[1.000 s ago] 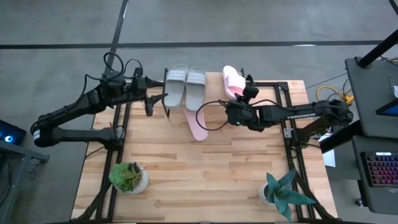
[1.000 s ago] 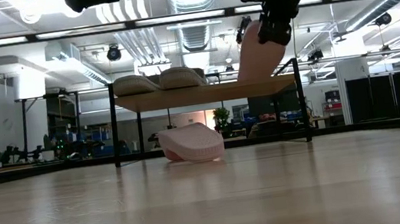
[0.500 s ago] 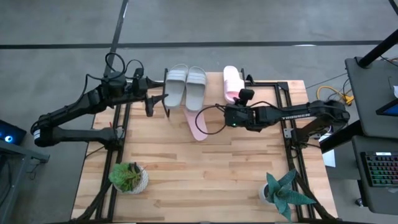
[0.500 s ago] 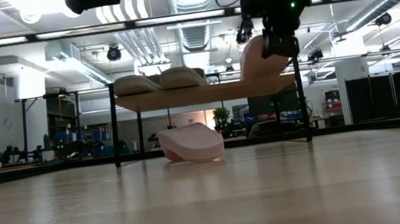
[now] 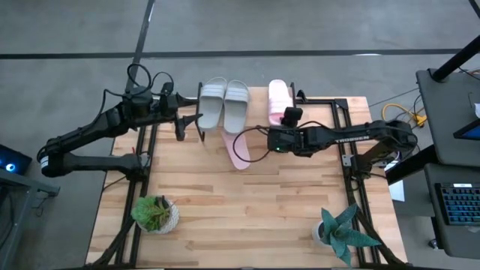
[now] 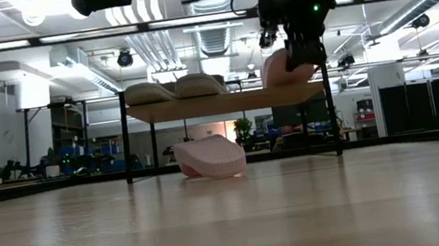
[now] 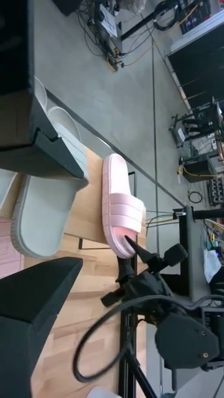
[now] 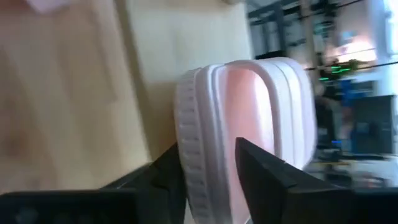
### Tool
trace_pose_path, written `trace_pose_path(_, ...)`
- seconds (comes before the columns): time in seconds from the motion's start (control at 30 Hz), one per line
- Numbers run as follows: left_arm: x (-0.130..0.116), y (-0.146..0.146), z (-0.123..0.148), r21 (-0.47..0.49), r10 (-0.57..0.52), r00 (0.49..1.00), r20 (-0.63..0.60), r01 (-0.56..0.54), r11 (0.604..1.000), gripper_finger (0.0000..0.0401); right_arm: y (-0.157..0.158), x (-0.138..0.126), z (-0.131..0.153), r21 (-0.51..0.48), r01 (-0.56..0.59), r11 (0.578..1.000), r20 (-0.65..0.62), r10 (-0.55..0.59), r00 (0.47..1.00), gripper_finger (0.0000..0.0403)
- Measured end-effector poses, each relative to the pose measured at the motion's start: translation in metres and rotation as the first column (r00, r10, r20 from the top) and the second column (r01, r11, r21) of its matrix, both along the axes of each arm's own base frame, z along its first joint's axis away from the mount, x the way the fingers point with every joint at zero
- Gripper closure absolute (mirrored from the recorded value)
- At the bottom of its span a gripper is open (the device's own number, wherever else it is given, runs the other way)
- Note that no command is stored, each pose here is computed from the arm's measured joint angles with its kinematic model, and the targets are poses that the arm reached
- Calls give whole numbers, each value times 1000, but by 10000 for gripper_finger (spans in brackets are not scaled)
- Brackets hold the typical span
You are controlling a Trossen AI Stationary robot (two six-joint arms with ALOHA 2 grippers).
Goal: Pick and place slides into the shelf
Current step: Put the left pink slide on the shelf, then put the pink slide on the shelf
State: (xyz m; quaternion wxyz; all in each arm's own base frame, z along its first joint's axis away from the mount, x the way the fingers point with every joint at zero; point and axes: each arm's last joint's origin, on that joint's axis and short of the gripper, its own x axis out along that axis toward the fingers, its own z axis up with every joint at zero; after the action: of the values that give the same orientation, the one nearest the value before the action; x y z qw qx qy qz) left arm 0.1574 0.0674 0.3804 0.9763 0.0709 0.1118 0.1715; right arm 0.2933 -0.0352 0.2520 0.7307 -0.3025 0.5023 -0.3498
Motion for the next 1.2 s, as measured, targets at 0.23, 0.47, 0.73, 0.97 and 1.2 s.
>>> trace_pose_path(0.23,-1,0,-3,-11,0,1000,-25,0,1000,202,3,-4,14,151,25,988,12,-27,1000,238)
trace_pose_path(0.47,0,0,-3,-13,0,1000,-28,0,1000,202,5,-4,22,267,10,964,23,-17,1000,208)
trace_pose_path(0.73,-1,0,-3,-13,0,1000,-29,0,1000,202,8,-3,30,358,-31,933,18,26,999,204)
trace_pose_path(0.97,-1,0,-4,-19,0,999,-41,0,1000,202,12,-4,58,472,-79,878,37,70,997,204)
trace_pose_path(1.2,-1,0,-4,-19,0,999,-41,0,1000,202,12,0,89,433,-146,889,108,110,988,204)
